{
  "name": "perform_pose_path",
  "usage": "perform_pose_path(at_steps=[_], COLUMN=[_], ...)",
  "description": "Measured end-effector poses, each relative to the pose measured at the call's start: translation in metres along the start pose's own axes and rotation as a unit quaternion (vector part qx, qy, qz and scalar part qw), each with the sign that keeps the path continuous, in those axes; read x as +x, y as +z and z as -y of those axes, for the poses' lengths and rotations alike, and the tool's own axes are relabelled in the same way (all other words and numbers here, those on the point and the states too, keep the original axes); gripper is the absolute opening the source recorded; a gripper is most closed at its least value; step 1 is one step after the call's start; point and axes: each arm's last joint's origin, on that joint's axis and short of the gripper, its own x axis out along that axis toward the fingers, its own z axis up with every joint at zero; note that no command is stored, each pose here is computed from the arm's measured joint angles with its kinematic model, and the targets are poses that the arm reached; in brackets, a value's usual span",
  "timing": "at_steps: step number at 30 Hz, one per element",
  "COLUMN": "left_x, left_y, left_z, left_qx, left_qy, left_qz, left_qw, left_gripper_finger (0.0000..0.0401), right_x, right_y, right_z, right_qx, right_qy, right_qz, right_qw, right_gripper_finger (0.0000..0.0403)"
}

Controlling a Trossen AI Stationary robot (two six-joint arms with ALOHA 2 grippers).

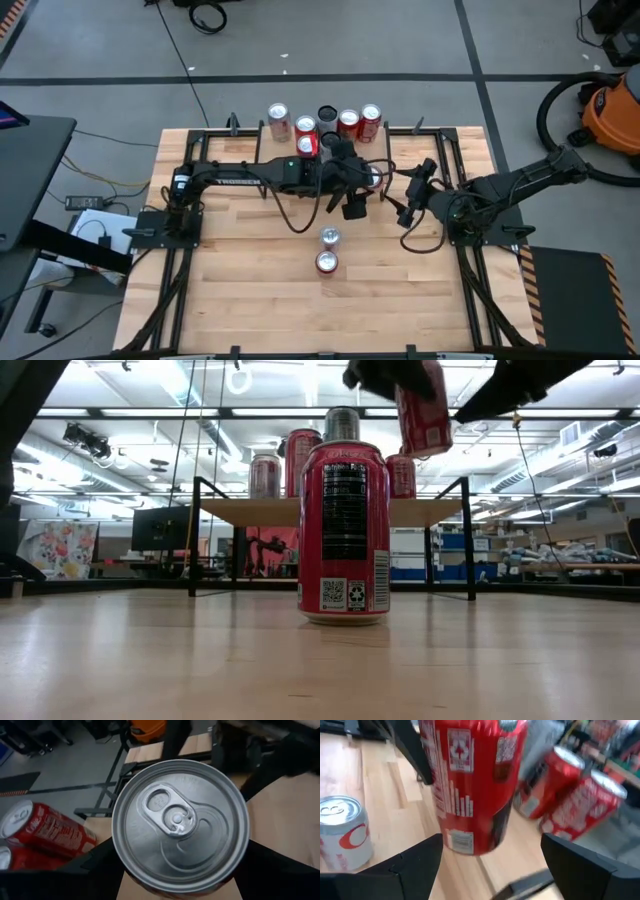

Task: Place canned beverage on shelf
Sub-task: Put the red soda can on the shelf aligned with the other red soda can

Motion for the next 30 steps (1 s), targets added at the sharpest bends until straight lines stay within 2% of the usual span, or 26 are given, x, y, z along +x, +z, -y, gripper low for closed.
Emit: perform_pose_path(at_steps=[6,13,20,24,30], left_x=[-0.006,-0.006,-0.008,-0.008,-0.009], left_y=[0.003,0.003,0.005,0.004,0.004], left_z=[0.003,0.004,0.006,0.006,0.007], left_qx=[0.020,0.024,0.033,0.036,0.036], left_qy=[-0.004,-0.012,-0.018,-0.019,-0.021], left_qz=[0.000,0.001,0.010,0.006,0.002], left_qw=[1.000,1.000,0.999,0.999,0.999], left_gripper_finger=[0.0298,0.0298,0.0298,0.0298,0.0299], right_x=[0.005,0.015,0.031,0.038,0.043], right_y=[0.005,0.005,0.005,0.007,0.006], right_z=[-0.006,-0.006,-0.009,-0.009,-0.004], right_qx=[-0.010,0.007,0.012,0.013,0.016], right_qy=[0.020,0.053,0.053,0.068,0.072], right_qz=[0.068,0.074,0.060,0.065,0.062], right_qw=[0.997,0.996,0.997,0.995,0.995], right_gripper_finger=[0.0350,0.0368,0.0374,0.0360,0.0309])
